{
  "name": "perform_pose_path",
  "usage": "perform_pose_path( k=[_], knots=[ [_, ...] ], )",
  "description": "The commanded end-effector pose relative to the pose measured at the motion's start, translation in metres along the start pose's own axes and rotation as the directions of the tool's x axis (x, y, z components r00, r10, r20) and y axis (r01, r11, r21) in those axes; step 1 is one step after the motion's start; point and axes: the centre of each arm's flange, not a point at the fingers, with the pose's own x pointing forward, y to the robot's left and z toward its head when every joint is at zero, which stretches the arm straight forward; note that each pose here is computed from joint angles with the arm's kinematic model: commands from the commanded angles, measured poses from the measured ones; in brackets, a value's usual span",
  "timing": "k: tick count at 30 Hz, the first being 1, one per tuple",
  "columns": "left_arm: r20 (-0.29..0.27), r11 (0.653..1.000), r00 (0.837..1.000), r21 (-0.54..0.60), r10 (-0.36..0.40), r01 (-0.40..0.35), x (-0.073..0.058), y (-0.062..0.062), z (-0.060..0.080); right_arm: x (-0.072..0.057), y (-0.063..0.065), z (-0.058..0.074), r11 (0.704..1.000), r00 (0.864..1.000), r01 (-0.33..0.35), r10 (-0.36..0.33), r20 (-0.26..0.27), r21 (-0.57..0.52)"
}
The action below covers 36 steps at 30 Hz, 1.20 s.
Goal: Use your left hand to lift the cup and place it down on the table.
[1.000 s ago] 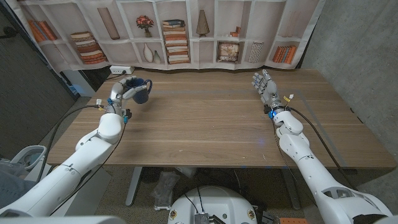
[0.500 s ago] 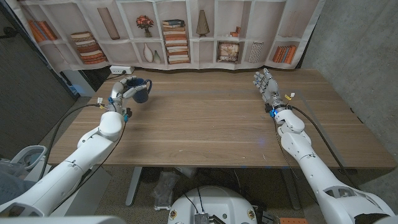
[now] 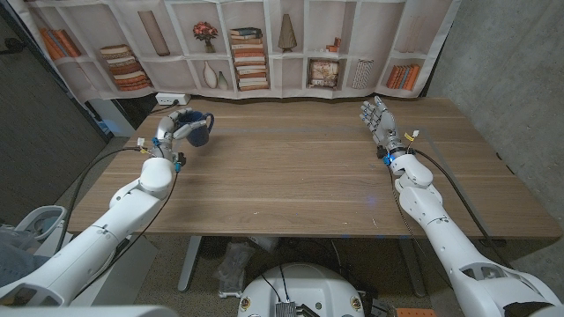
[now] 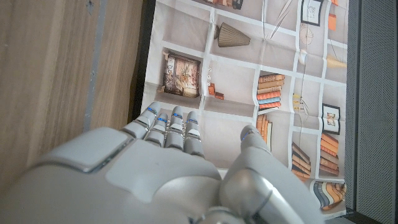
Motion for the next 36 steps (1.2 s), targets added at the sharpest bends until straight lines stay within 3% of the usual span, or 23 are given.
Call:
perform_pose_path(
  k=[1,21,36],
  knots=[
    [-0.015,0.996,0.999,0.082,0.031,-0.03,-0.002,-0.001,-0.003,-0.001,-0.003,0.004,1.0,1.0,0.004,-0.004,0.001,-0.01],
    [-0.016,0.996,0.999,0.075,0.049,-0.048,-0.005,-0.012,-0.011,-0.005,-0.01,0.001,1.0,1.0,0.01,-0.01,-0.011,-0.01],
    [0.03,0.997,0.998,0.041,0.061,-0.062,-0.001,-0.021,-0.02,-0.003,-0.005,-0.004,1.0,1.0,0.008,-0.008,-0.017,-0.007]
  ],
)
